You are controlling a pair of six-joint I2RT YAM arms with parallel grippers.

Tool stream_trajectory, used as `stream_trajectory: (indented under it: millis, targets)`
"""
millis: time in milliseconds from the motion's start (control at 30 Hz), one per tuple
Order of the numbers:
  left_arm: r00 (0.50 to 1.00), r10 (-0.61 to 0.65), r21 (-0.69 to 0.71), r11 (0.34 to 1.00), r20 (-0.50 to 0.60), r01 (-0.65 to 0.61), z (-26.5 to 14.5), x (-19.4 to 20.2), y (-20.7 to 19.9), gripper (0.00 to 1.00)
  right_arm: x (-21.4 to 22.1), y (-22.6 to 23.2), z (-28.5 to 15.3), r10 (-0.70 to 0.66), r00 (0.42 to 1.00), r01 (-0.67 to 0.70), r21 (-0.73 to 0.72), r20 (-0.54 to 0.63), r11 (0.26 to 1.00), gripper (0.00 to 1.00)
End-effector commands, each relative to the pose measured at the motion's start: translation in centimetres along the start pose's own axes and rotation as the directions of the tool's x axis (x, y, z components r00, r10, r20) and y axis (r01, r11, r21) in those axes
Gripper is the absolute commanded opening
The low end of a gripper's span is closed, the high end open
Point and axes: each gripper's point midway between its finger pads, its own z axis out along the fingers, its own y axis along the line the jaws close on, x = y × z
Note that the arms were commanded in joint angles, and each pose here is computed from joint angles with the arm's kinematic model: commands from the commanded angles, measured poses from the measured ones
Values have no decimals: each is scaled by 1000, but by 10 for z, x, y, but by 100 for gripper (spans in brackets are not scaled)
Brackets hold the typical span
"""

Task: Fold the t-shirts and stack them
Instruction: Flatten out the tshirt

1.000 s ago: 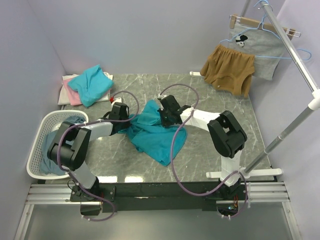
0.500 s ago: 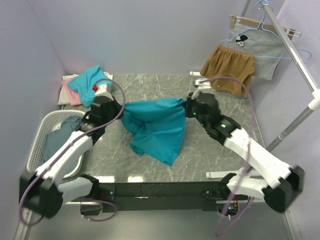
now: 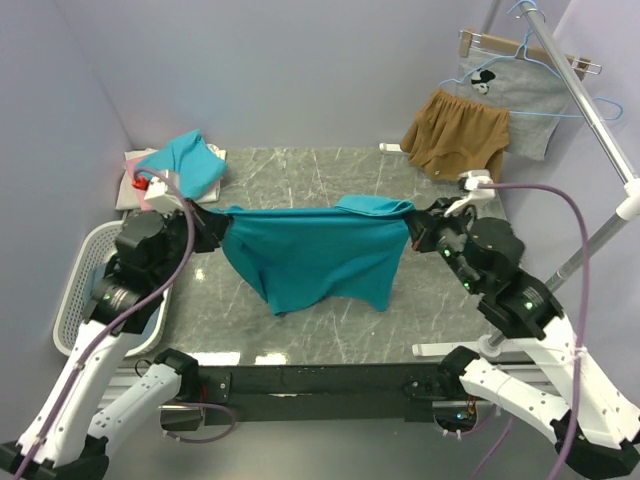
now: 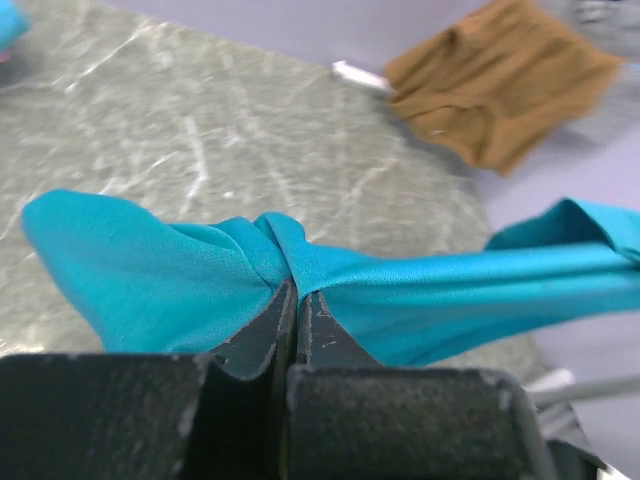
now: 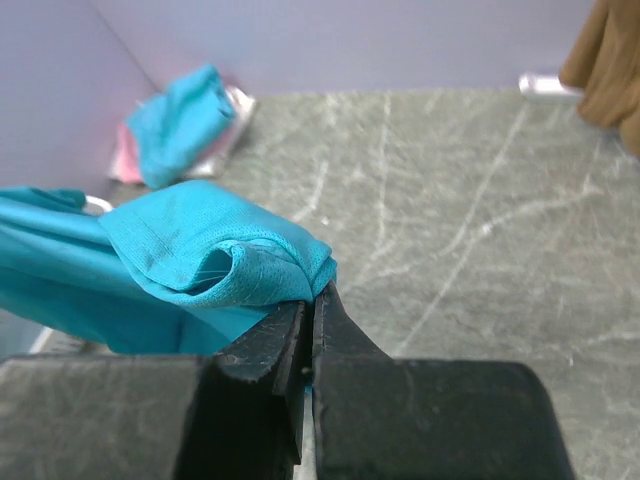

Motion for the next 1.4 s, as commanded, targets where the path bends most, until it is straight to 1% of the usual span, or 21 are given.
stream_trajectory:
  millis: [0,67,133,200,233,300,333,400,567,667,700,733,800,833,933,967,1067,1133,1200,1300,1367]
  targets:
    - [1000,13,96,995,27,-15,-32,-18,-24,1,-51,1,-28,-3,992,4,-5,125,1000,0]
    - [1000,-20,96,995,8,19,-33,-10,-22,5,-50,0,-24,-11,993,10,9,119,1000,0]
    - [999,-30,66,997,-43,33,-23,13,-8,20,-36,-3,-7,-31,997,28,37,76,999,0]
    - [998,-59,4,998,-36,59,-9,24,9,20,-18,-11,10,-43,999,40,93,30,995,0]
    - [995,-74,-49,996,-69,71,1,42,25,12,-5,-13,23,-49,999,50,119,-11,992,0]
    - [994,-90,-104,991,-55,84,13,50,40,1,14,-18,37,-54,998,59,145,-39,988,0]
    - [993,-95,-125,988,-69,86,22,60,49,1,20,-19,45,-56,997,63,151,-50,986,0]
    - [996,-83,-124,989,-25,79,35,49,48,1,13,-16,54,-58,998,59,146,-7,987,0]
    - [998,-12,-104,995,-66,5,82,14,21,1,-28,-31,60,-150,988,135,300,26,944,0]
    - [997,3,26,1000,-80,-1,112,0,-12,1,-72,-39,40,-169,979,118,366,112,923,0]
    - [990,3,59,998,-139,6,130,11,-17,1,-86,-39,27,-162,974,96,366,156,926,0]
    - [991,12,166,986,-136,10,134,-1,-45,1,-97,-40,19,-172,968,95,366,183,926,0]
    - [979,39,223,975,-201,7,159,16,-63,1,-122,-35,-1,-153,954,60,335,257,940,0]
    - [979,61,284,959,-193,-3,162,6,-86,1,-128,-30,-6,-150,951,62,309,270,949,0]
    - [956,126,379,925,-266,-17,185,31,-122,1,-141,-2,-8,-124,951,78,168,284,983,0]
    - [950,134,390,921,-283,-14,189,40,-130,1,-140,16,-5,-116,955,99,73,275,992,0]
    - [945,112,360,933,-307,7,203,60,-125,1,-112,52,23,-97,979,115,-92,178,989,0]
    - [953,75,267,964,-295,7,200,70,-100,1,-76,81,46,-92,993,105,-223,67,969,0]
    - [973,37,69,997,-229,-22,193,65,-54,1,-26,102,69,-96,994,73,-309,-60,948,0]
    - [985,6,-147,989,-174,-32,170,62,6,3,60,124,88,-141,961,45,-366,-240,930,0]
    - [989,-29,-238,971,-142,-5,156,59,39,14,118,129,89,-152,921,12,-364,-359,931,0]
